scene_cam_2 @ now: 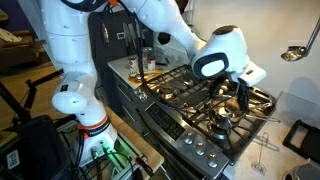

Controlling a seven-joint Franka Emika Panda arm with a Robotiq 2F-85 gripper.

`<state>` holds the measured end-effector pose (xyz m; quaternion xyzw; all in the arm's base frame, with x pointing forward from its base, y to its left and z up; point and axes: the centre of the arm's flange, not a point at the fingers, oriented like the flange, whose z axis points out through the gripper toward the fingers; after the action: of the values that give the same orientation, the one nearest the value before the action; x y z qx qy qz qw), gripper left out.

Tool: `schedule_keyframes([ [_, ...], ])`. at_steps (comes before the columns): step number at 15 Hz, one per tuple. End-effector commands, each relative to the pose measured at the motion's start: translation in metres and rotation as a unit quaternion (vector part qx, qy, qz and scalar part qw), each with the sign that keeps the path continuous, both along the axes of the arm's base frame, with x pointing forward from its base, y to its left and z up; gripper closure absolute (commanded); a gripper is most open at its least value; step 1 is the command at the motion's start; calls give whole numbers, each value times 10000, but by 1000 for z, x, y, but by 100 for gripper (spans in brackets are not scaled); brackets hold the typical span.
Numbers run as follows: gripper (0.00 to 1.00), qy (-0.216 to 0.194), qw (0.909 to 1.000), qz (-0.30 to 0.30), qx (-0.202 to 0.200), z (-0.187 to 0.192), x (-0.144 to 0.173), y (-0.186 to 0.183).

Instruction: Pick up the silver utensil from the silver pot and put it in the gray bowl

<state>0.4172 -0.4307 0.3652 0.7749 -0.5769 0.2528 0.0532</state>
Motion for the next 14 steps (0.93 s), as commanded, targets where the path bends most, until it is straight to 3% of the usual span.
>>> schedule_keyframes([
  [1, 0, 10, 10000, -82, 31, -18, 30, -22],
  [11, 0, 216, 9997, 107, -40, -55, 71, -41],
  [12, 8, 253, 9996, 126, -52, -58, 72, -42],
  [13, 27, 270, 9995, 152, -48, -60, 75, -42],
  [14, 34, 298, 9993, 189, -75, -62, 76, -42],
])
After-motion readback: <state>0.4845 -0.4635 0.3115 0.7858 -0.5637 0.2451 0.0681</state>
